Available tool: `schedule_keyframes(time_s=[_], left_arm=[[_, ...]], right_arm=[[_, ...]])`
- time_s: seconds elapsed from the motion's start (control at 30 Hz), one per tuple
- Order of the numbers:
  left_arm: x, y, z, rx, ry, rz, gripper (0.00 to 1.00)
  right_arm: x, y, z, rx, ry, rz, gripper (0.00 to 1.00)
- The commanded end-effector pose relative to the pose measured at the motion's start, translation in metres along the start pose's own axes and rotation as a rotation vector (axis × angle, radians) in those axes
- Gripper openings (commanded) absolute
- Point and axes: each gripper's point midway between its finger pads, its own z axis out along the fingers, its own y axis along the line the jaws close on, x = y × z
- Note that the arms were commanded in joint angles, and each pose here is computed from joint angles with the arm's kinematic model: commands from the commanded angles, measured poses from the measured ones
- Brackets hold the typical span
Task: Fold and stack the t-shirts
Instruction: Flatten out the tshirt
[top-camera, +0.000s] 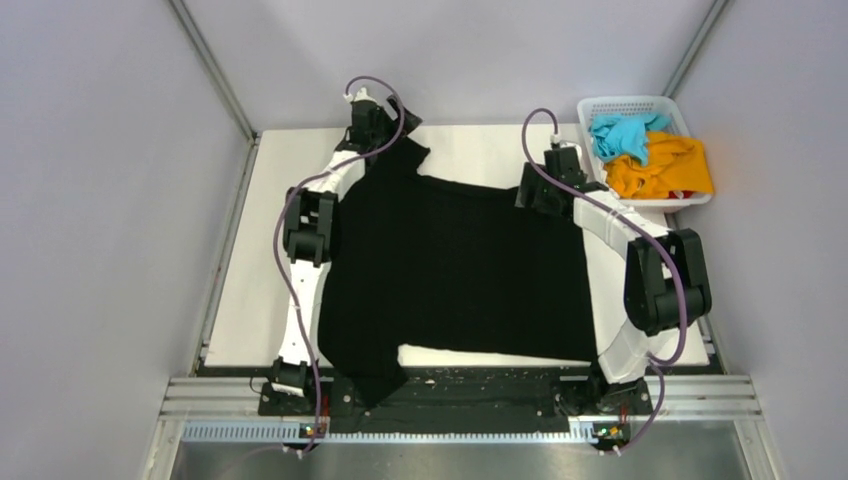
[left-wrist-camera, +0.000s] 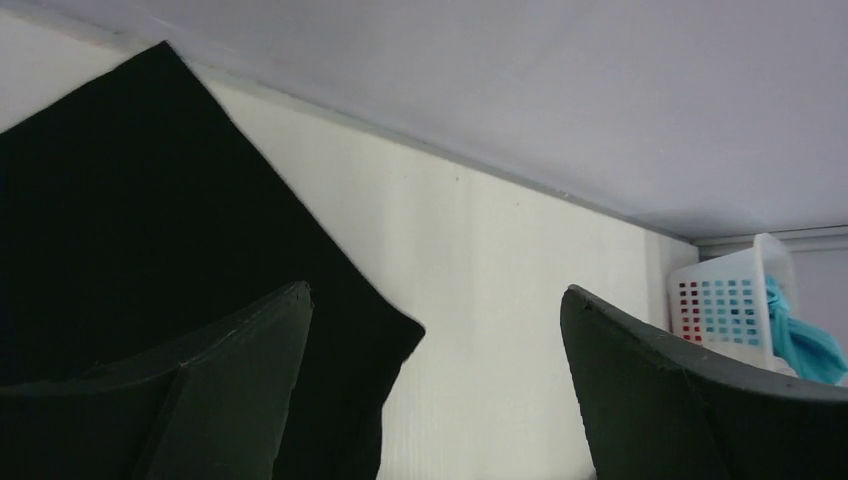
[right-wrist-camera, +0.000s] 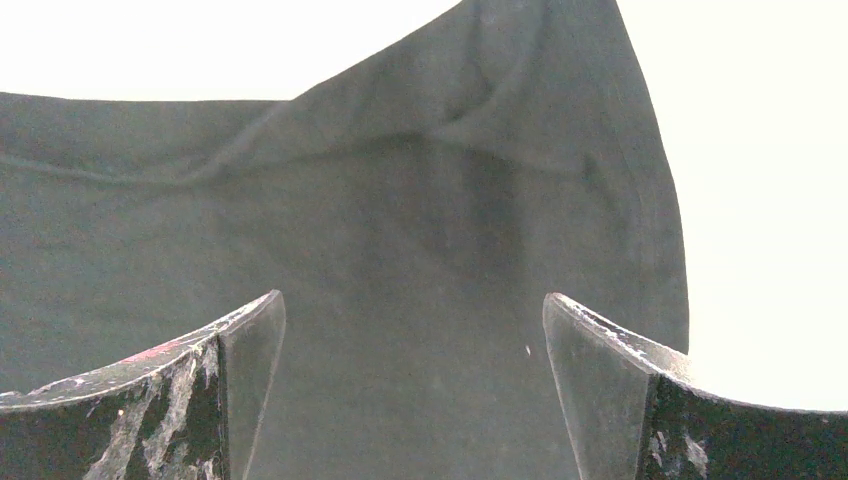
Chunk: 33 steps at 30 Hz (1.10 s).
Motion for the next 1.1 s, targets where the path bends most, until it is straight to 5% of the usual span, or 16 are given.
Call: schedule_keyframes(time_s=[0.0,0.3,0.57,1.07], left_arm=[[-0.087,-0.079,-0.078,0.020,-0.167,0.191,0.99],[-0.040,0.005,-0.144,-0.255,-0.069,0.196,0.99],[-0.004,0.056,-0.131,-0.259,0.102,0.062,0.99],[0.012,0.144,-0.135,-0.456,0.147,-0.040,0.98]], right_arm=[[-0.031,0.022,0.016,-0.047,-0.059,0.009,0.99],[-0.042,0.050,0.058,-0.136,-0.069,0.026,0.99],[-0.044,0.048,0.097,-0.102,-0.052,0.027,0.99],[-0.083,0.016,0.149,0.050,-0.081,0.173,0.99]])
